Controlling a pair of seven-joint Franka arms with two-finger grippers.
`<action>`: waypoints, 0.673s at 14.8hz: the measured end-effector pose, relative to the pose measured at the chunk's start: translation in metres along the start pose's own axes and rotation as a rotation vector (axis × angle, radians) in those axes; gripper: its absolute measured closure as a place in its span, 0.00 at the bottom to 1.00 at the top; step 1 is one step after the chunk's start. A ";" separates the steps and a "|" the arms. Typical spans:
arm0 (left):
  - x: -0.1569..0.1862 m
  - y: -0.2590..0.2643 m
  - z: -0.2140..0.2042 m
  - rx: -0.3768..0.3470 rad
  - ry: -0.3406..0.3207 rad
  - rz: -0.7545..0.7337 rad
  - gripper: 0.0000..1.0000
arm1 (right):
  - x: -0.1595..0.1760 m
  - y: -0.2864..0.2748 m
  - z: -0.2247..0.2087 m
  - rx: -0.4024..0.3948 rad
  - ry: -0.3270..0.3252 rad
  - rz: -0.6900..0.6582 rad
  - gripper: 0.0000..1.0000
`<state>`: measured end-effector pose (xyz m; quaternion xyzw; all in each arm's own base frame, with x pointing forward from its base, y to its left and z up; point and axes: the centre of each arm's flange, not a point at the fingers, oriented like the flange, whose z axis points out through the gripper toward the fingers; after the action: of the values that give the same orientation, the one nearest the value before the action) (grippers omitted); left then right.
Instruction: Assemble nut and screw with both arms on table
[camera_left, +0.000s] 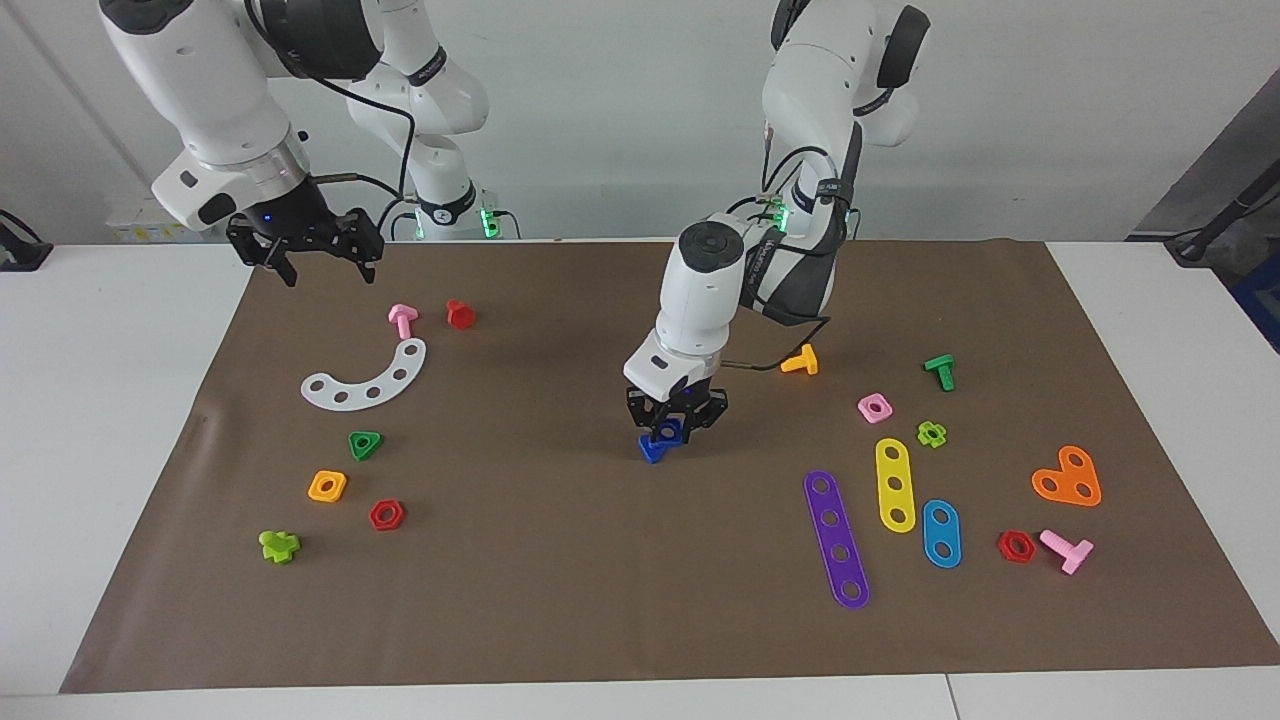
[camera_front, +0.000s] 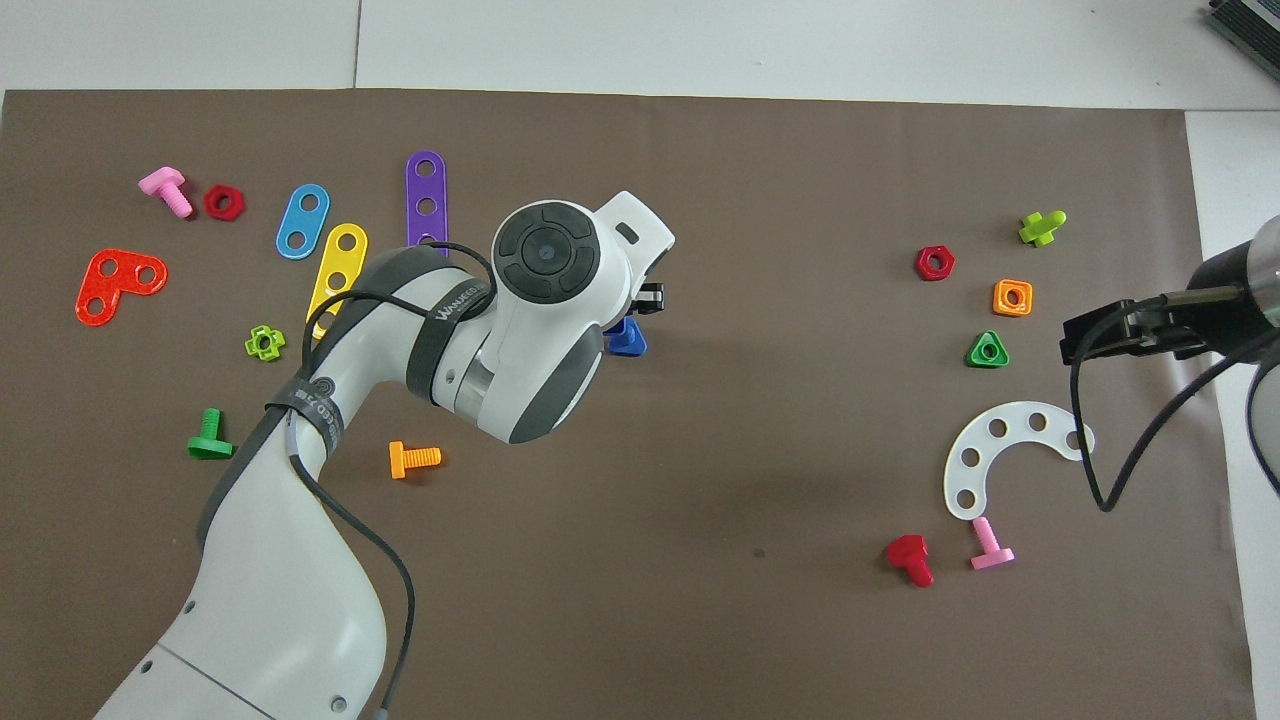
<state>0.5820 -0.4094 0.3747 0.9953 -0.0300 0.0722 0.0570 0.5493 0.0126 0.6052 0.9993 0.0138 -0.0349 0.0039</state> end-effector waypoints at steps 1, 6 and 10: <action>0.001 0.001 0.000 -0.011 0.009 -0.004 0.55 | 0.000 0.000 0.000 0.000 0.000 0.000 0.00; 0.003 0.004 -0.001 -0.031 0.032 -0.007 0.55 | 0.001 0.000 0.006 0.000 0.001 0.000 0.00; 0.000 0.003 0.011 -0.027 0.026 -0.008 0.55 | 0.001 0.000 0.006 0.000 0.000 0.000 0.00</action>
<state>0.5837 -0.4132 0.3644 0.9935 -0.0264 0.0845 0.0713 0.5499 0.0127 0.5988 0.9993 0.0139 -0.0351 0.0039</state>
